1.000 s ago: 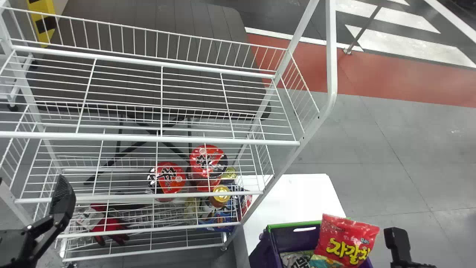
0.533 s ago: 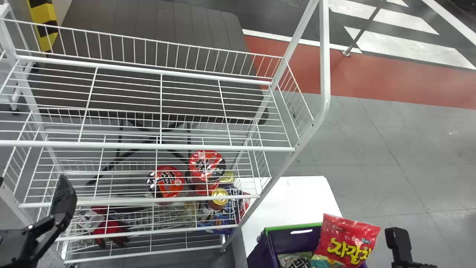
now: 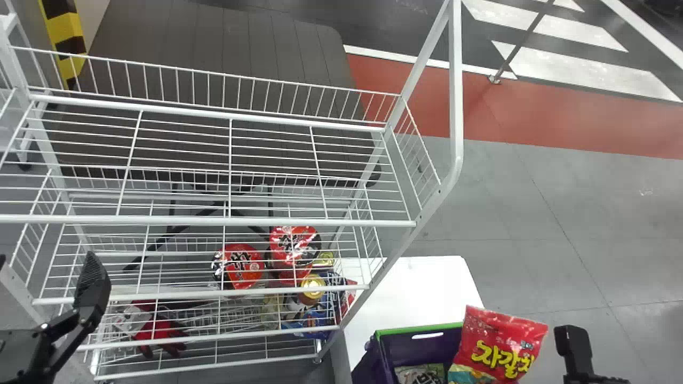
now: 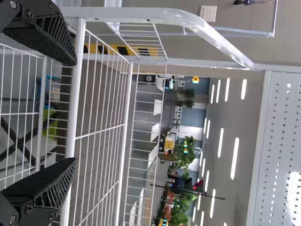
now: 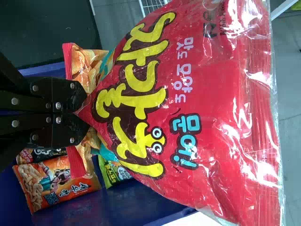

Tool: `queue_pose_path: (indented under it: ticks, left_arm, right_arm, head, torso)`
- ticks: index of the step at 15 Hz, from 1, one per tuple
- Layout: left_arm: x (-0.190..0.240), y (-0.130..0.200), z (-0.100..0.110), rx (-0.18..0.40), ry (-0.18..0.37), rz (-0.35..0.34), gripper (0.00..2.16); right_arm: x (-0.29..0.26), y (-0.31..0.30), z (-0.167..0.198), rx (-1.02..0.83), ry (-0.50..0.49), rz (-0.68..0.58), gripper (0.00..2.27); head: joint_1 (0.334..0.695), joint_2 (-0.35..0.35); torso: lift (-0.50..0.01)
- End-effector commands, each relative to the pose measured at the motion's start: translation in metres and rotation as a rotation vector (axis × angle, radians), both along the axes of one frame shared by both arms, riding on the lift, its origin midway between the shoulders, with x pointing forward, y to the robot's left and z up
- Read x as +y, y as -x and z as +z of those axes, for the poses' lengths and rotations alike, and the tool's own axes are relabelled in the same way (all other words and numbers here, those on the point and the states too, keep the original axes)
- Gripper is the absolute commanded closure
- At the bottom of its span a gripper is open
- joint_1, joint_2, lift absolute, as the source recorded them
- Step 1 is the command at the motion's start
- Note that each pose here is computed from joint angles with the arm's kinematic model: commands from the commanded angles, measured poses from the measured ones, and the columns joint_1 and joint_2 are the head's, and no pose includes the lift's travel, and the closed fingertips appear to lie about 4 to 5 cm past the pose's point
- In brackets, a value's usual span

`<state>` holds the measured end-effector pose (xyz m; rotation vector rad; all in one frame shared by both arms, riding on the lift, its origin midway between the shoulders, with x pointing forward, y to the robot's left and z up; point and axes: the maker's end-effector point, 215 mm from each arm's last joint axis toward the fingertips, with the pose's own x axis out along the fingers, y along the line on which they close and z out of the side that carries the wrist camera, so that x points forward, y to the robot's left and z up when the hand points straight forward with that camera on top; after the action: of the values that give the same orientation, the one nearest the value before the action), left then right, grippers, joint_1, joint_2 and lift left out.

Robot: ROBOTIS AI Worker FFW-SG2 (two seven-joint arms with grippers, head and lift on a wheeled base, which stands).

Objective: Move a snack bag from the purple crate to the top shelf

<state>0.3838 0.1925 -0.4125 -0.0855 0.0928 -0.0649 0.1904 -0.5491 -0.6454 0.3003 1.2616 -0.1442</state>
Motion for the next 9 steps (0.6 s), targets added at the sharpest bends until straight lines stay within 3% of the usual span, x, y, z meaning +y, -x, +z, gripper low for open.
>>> queue_pose_path:
  ticks: [1, 9]
  left_arm:
    - [0.0002, 0.0002, -0.0007, 0.001, -0.001, 0.0, 0.09]
    - [0.0, 0.0002, -0.0007, 0.001, 0.001, 0.001, 0.09]
  right_arm:
    - [0.0001, -0.0013, 0.0, -0.002, -0.001, -0.001, 1.95]
    - [0.001, -0.0028, -0.0014, -0.009, 0.001, 0.004, 1.95]
  head:
    - [0.695, -0.35]
    - [0.695, -0.35]
  torso:
    - [-0.016]
    - [0.01]
